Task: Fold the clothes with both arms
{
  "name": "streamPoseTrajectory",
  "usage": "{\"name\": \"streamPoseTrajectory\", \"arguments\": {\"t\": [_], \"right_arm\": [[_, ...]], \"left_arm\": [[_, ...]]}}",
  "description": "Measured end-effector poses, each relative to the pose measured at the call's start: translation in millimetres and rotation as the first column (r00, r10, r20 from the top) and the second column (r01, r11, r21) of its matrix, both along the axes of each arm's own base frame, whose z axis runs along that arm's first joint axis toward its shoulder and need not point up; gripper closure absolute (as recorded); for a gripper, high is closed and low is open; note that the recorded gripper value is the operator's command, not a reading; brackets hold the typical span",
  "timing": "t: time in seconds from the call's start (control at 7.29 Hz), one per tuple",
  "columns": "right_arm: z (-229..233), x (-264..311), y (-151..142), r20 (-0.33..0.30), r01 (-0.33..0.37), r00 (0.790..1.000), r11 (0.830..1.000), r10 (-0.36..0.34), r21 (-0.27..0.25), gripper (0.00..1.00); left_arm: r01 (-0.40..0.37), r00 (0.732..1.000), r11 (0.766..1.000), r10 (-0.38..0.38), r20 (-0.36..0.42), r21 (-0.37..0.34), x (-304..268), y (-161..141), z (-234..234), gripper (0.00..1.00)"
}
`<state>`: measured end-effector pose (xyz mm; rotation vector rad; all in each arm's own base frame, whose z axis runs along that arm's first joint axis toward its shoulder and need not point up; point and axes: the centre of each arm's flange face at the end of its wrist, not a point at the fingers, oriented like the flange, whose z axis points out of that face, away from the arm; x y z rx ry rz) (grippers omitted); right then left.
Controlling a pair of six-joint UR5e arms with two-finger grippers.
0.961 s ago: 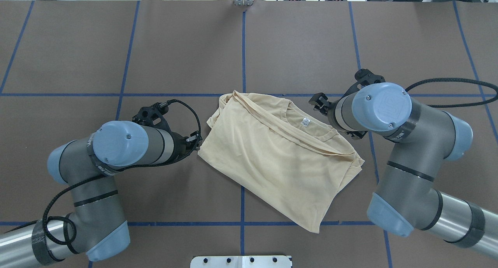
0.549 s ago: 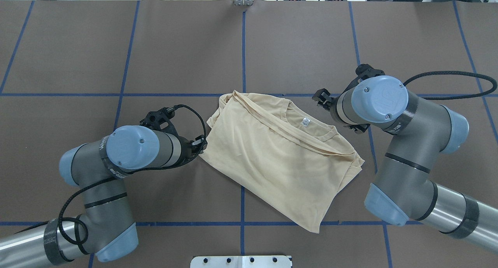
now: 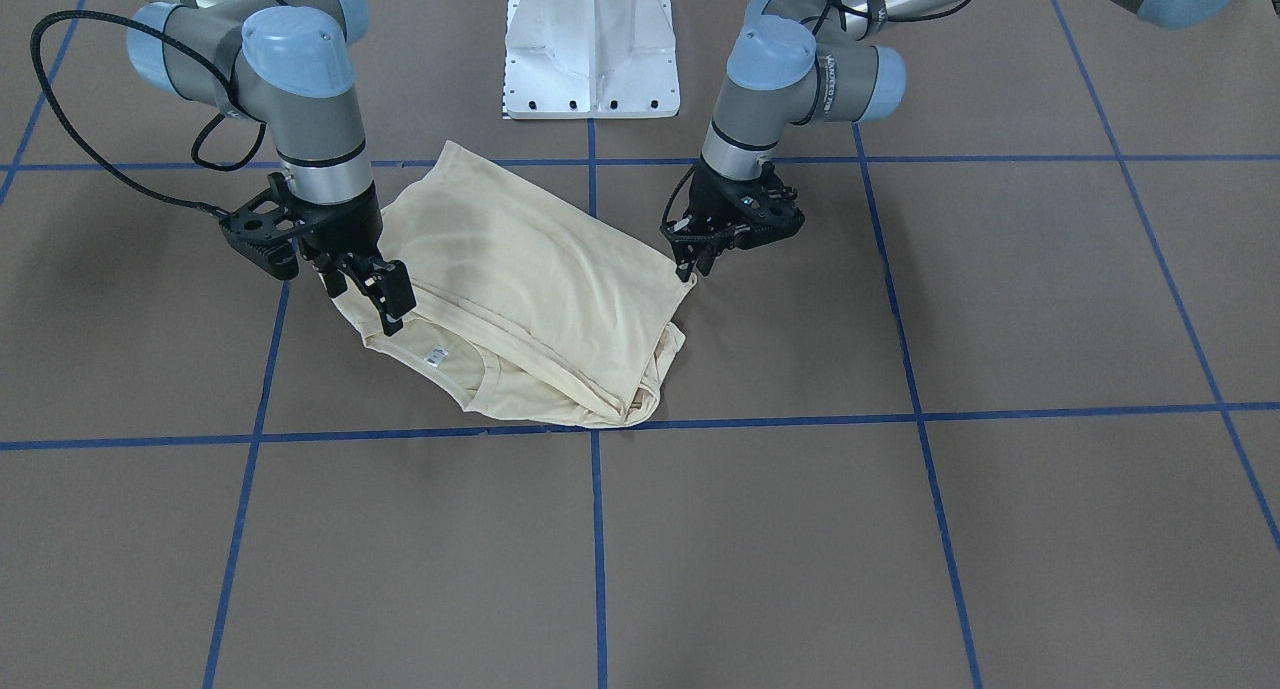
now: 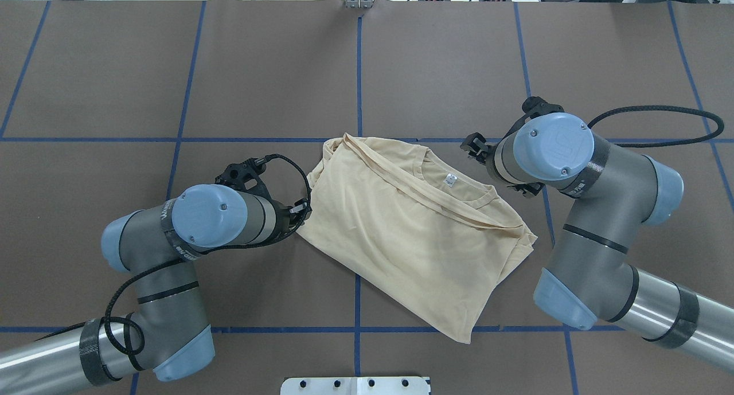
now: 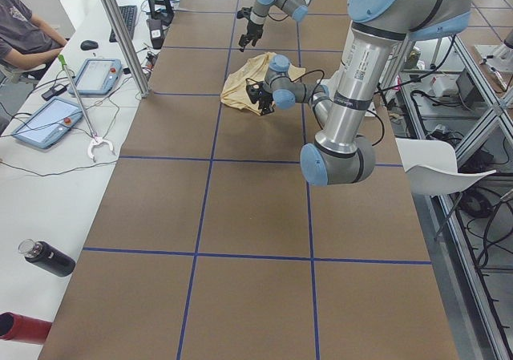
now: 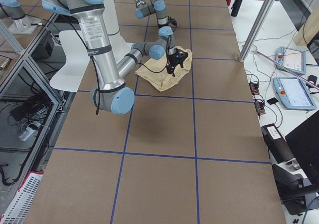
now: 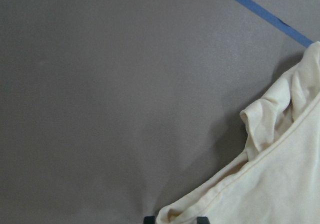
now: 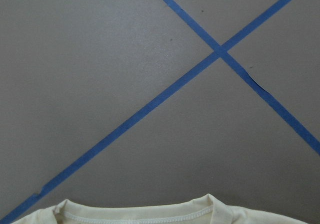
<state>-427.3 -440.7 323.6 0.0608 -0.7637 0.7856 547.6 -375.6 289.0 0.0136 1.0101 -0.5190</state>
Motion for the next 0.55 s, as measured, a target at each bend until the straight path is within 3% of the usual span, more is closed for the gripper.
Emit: {"name": "streamPoseTrajectory", "arguments": {"t": [0.55], "right_arm": [[1.9,-1.2,-0.7,-0.003,0.000,1.000,1.000,0.000,-0.003,0.00]], "left_arm": [[-0.002,1.000,1.000,0.002,0.009,-0.002,3.6,-1.5,5.1,0.58]]}}
